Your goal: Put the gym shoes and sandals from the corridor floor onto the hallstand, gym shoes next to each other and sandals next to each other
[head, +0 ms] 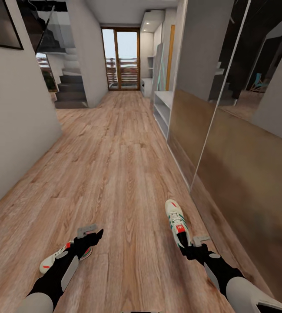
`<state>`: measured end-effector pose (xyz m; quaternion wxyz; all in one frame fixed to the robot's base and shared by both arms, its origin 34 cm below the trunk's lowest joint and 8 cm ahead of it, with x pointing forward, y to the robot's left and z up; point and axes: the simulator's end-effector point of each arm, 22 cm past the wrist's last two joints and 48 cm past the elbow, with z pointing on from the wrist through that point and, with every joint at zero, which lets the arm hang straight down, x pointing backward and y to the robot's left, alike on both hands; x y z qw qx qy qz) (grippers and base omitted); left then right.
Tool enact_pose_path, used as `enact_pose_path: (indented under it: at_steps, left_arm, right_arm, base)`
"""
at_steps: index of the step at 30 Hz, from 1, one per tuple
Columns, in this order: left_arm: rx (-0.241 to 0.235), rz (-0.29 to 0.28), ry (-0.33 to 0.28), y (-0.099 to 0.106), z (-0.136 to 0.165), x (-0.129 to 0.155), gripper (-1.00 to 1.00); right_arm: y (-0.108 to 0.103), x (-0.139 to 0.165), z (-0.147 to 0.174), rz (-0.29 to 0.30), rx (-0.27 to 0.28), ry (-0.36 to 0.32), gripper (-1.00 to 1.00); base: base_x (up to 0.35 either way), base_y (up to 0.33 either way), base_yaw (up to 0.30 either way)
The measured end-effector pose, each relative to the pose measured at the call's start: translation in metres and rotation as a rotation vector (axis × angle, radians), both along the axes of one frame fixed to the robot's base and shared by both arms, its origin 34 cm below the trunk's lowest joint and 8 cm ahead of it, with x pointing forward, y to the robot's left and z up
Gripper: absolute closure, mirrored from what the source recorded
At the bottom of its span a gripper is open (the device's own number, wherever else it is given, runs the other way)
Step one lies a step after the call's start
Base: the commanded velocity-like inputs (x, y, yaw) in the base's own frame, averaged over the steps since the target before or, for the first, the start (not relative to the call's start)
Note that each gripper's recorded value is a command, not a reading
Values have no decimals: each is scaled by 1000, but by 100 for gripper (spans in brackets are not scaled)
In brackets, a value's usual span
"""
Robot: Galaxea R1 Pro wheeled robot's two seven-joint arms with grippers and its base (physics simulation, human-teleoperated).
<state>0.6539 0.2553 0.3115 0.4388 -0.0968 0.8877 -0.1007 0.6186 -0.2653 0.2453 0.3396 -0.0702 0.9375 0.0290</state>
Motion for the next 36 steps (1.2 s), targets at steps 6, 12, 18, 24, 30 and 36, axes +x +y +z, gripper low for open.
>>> enact_pose_path:
  at_steps: [6,12,18,24,30,36]
  left_arm:
    - [0,0,0,0,0,0,-100]
    - [0,0,0,0,0,0,-100]
    - [0,0,0,0,0,0,-100]
    - [0,0,0,0,0,0,-100]
    - [0,0,0,0,0,0,-100]
    - [0,0,0,0,0,0,-100]
  right_arm:
    - [0,0,0,0,0,0,100]
    - [0,0,0,1,0,0,100]
    - [0,0,0,1,0,0,100]
    - [0,0,0,1,-1,0,100]
    - [0,0,0,1,-1,0,100]
    - [0,0,0,1,-1,0,100]
  base:
    - [282,-38,1]
    - [294,-176,0]
    - [282,-227,0]
    - [276,-202,0]
    - [301,-50,0]
    - [245,-9,0]
